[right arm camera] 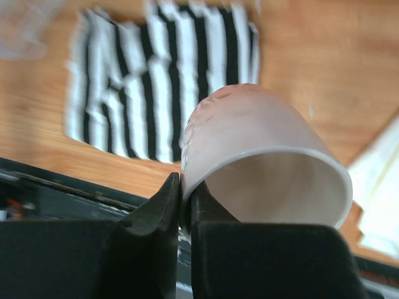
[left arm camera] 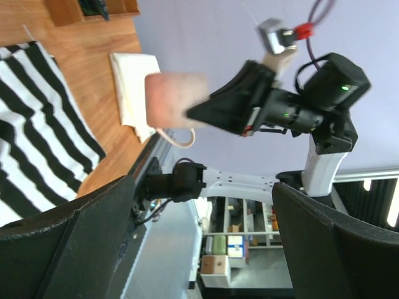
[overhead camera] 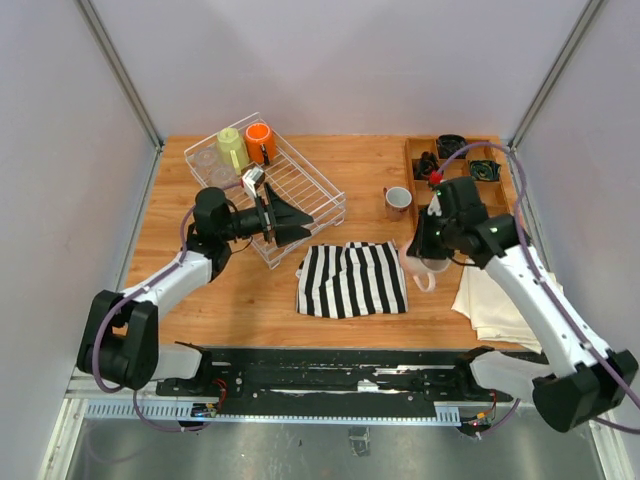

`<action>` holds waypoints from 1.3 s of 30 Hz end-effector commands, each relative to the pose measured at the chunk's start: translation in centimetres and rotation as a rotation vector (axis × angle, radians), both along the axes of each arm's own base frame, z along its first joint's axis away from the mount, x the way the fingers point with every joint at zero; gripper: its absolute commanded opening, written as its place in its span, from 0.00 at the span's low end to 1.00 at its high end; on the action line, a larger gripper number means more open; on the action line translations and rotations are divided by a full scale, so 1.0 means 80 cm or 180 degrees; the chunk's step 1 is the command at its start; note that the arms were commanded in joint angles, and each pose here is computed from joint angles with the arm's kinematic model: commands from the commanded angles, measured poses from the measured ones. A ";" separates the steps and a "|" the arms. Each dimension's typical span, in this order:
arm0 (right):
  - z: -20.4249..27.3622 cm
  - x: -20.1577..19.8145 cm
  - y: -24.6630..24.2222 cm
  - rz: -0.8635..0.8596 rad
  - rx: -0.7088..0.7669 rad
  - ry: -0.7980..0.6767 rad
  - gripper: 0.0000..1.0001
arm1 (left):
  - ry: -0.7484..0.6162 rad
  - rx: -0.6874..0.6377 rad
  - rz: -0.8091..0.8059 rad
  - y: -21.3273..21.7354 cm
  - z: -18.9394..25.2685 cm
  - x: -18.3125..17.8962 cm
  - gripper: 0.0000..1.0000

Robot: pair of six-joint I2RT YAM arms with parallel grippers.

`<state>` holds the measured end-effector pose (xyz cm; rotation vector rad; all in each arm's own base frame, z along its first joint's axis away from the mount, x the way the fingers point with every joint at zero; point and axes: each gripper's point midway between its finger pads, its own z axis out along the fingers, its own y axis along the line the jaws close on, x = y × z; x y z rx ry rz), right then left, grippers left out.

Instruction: Load the cups into the dish rack

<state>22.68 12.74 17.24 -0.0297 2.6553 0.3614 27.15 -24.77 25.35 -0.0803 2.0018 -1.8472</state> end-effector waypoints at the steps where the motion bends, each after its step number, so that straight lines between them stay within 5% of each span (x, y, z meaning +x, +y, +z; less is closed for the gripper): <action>1: 0.132 0.035 0.054 0.0199 0.0936 -0.1049 0.01 | -0.0025 -0.0296 -0.0136 -0.019 0.032 -0.009 0.96; 8: 0.219 0.074 0.113 0.0215 0.2239 -0.1651 0.01 | -0.0036 -0.0589 -0.0132 -0.050 0.063 -0.003 0.96; 18: 0.285 0.100 0.147 0.0038 0.3634 -0.1718 0.01 | -0.0219 -0.0538 -0.0107 -0.060 0.066 0.014 0.95; 25: 0.293 0.112 0.156 0.0047 0.3889 -0.1668 0.01 | -0.0082 -0.0483 -0.0023 -0.064 0.055 0.023 0.95; 39: 0.274 0.123 0.177 0.0293 0.3829 -0.1709 0.01 | 0.0022 -0.1006 -0.0203 -0.084 0.091 0.011 0.88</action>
